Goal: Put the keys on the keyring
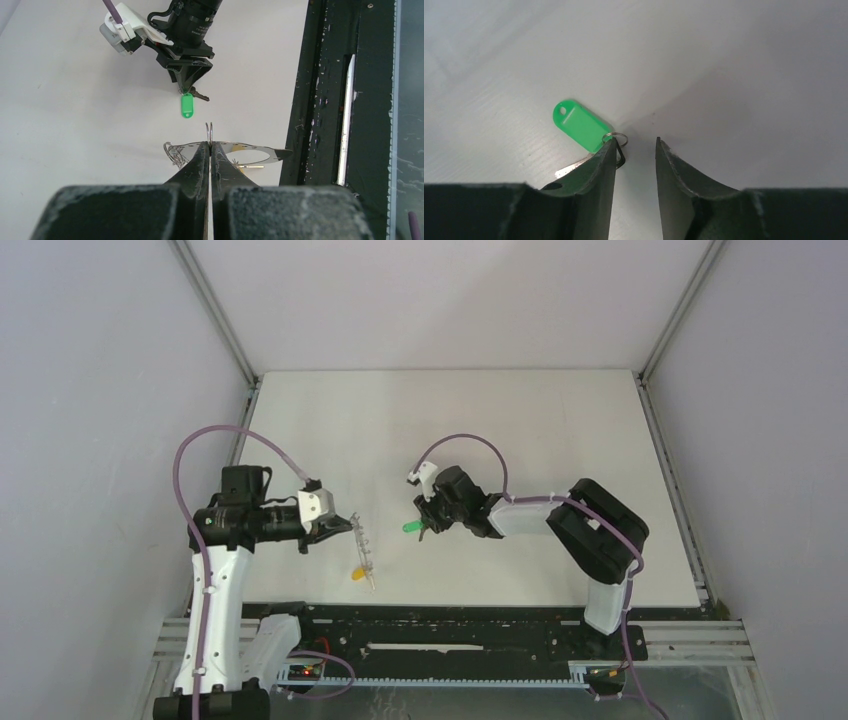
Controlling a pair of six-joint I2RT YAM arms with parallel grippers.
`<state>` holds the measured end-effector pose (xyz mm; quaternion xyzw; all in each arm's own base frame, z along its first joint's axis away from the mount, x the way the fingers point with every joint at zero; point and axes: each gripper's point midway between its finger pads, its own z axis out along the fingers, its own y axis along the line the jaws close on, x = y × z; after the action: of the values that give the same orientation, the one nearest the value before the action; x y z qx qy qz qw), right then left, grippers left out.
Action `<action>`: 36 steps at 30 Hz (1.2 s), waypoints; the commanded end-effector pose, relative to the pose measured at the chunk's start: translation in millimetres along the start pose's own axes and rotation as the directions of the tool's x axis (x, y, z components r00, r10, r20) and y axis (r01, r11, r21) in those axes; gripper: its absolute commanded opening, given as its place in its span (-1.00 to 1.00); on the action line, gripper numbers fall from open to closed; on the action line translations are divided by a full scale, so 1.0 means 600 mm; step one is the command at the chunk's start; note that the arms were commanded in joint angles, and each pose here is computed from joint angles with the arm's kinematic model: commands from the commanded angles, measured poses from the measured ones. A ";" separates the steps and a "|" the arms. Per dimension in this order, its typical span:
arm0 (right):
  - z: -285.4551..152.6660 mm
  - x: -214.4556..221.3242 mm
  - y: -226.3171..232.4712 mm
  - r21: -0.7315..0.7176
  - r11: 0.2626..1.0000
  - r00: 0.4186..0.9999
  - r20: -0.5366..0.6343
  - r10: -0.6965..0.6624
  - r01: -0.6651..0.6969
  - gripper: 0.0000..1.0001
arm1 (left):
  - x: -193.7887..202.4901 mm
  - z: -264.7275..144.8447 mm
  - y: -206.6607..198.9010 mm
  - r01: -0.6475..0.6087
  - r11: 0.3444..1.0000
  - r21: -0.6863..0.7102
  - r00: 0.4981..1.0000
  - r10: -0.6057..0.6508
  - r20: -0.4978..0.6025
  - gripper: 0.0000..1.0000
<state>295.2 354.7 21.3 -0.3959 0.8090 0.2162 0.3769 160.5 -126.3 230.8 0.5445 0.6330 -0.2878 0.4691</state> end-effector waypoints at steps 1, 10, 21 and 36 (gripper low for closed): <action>-0.031 -0.048 -0.013 0.044 0.999 0.997 0.071 0.010 -0.013 -0.10 | -0.045 -0.007 0.008 -0.092 0.996 -0.011 0.994 0.093 0.060 -0.99; -0.194 -0.203 -0.029 0.064 0.966 0.896 0.395 0.204 -0.249 1.00 | -0.057 -0.011 0.010 -0.104 0.994 -0.017 0.992 0.105 0.067 -0.99; -0.078 -0.087 -0.052 0.127 0.966 0.970 0.122 0.212 -0.227 1.00 | -0.061 -0.010 0.010 -0.105 0.994 -0.013 0.992 0.106 0.072 -1.00; -0.059 -0.060 -0.050 0.159 0.949 0.954 0.177 0.243 -0.271 0.57 | -0.063 -0.010 0.010 -0.105 0.994 -0.006 0.992 0.106 0.068 -0.99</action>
<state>319.3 321.0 80.2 -0.2169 0.8442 0.1916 0.4512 162.5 -128.7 244.9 0.5562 0.6181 -0.2787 0.4806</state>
